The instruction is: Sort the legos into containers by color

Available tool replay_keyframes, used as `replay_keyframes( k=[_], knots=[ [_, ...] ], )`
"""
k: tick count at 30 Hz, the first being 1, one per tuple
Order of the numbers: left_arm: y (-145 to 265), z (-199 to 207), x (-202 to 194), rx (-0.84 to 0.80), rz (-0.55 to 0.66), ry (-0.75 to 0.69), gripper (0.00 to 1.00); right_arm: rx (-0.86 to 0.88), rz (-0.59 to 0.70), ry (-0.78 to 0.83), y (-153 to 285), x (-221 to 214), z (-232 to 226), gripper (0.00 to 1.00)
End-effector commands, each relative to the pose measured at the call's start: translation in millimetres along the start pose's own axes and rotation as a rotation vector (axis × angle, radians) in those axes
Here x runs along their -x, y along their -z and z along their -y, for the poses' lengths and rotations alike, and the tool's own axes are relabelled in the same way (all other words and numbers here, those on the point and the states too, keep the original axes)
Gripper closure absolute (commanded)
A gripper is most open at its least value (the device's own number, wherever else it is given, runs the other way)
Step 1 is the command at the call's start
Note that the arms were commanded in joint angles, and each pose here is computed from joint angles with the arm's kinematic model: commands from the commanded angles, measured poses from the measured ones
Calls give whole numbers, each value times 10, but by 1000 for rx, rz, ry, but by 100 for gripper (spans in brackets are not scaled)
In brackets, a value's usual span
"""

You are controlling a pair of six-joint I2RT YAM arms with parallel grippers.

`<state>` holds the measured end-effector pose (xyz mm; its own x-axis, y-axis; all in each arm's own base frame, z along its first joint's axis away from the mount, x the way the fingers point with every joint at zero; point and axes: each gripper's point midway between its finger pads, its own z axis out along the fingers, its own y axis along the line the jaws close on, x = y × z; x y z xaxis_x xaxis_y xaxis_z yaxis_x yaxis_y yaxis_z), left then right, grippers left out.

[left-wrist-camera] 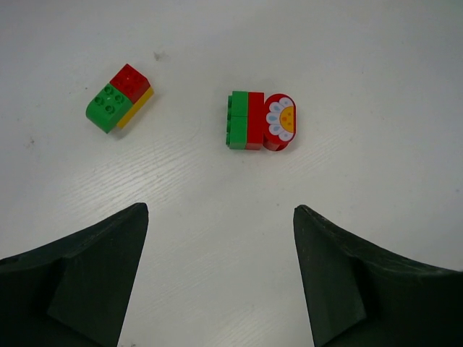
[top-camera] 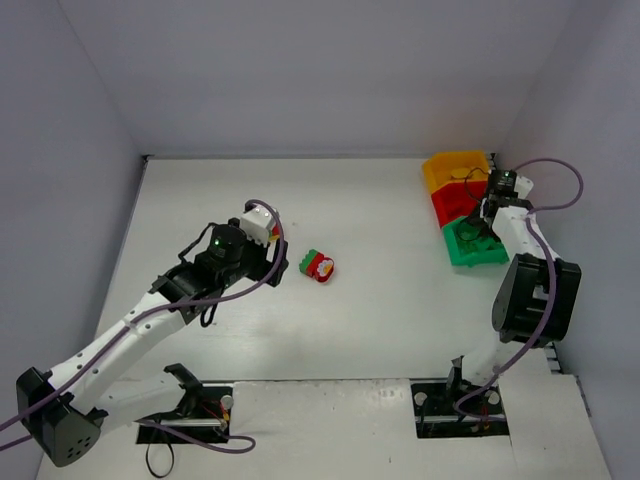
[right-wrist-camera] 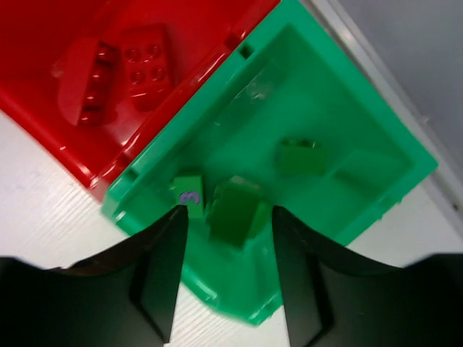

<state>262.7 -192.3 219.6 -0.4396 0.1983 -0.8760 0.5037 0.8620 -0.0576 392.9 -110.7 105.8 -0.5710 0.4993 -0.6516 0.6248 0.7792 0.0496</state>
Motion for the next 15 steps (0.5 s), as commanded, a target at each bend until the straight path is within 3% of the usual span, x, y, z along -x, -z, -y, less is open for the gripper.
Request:
replay_keyframes(
  k=[1,6,10,15],
  knots=[
    [-29,20,77,2,9,50,25,-43,107,-37,3,435,15,52],
    [-117,46,48,-2,-19,71,25,50,122,7,119,529,-158,32],
    [-242,32,40,11,-47,93,25,287,162,144,510,491,-722,30],
    [-386,-40,92,17,-79,184,25,763,102,456,1272,-344,-1829,22]
  ],
)
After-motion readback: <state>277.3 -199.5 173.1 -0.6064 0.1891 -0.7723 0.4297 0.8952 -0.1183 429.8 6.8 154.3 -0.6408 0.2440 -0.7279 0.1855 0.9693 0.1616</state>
